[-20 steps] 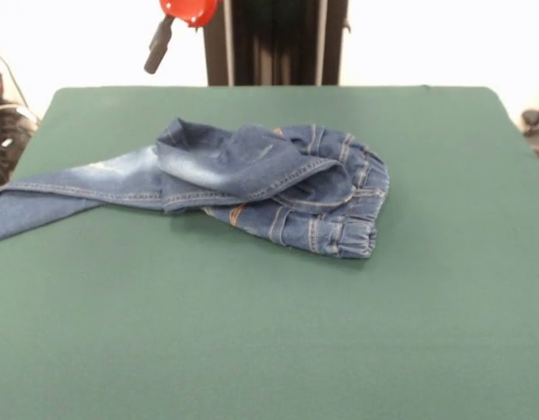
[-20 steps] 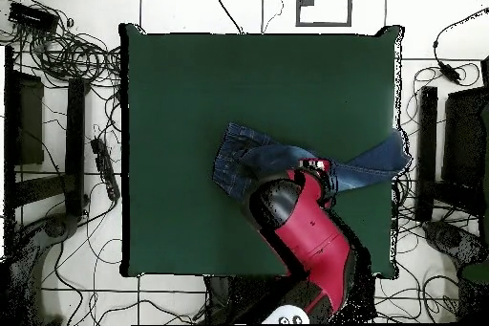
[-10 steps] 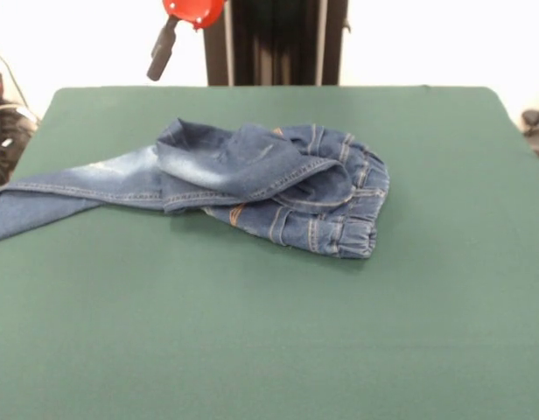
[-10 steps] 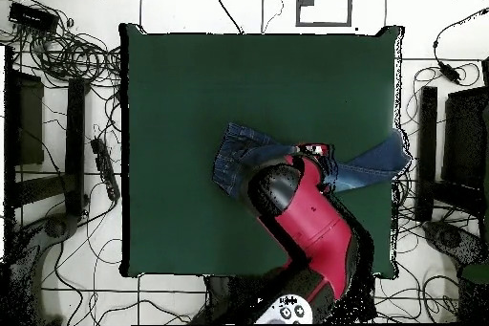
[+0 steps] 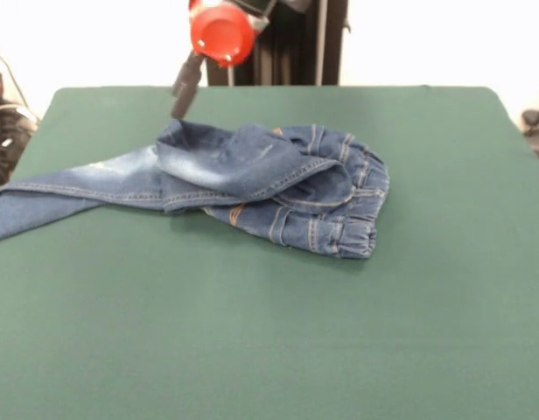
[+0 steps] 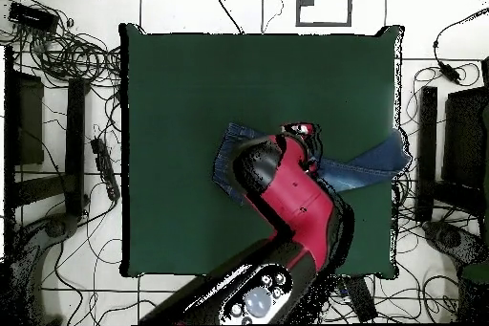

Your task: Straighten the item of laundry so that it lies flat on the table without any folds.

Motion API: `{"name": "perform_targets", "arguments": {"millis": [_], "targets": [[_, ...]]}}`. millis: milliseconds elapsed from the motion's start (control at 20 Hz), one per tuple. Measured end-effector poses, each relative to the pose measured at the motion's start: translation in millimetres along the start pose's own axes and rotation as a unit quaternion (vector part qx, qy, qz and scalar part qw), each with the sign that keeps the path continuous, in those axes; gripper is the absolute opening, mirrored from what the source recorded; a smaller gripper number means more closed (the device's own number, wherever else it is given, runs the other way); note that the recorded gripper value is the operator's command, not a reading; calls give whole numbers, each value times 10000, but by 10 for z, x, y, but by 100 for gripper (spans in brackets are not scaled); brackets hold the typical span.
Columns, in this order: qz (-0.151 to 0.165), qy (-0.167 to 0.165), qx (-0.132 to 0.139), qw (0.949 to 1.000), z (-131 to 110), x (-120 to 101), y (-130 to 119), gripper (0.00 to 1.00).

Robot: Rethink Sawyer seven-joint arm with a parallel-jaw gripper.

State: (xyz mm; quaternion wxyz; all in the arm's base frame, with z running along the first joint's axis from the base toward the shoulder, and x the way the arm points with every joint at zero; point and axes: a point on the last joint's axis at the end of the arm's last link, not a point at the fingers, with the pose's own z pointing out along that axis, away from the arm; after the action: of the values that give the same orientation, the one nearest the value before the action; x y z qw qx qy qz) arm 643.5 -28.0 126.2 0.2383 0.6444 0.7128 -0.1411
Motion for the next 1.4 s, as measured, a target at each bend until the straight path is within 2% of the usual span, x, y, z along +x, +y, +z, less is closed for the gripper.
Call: {"name": "perform_targets", "arguments": {"millis": [50,100,300,350,650,700,900,1050,1400], "targets": [[-5,0,-10,10000,7,35,22,100],[-12,14,-38,10000,23,161,94,100],[1,47,-40,10000,45,334,169,100],[17,88,3,10000,81,459,207,100],[118,230,254,9993,159,702,237,100],[178,320,396,9985,171,779,245,100],[271,479,583,9968,166,880,265,100],[280,545,618,9962,136,910,299,100],[230,637,538,9963,50,960,429,100]]}}
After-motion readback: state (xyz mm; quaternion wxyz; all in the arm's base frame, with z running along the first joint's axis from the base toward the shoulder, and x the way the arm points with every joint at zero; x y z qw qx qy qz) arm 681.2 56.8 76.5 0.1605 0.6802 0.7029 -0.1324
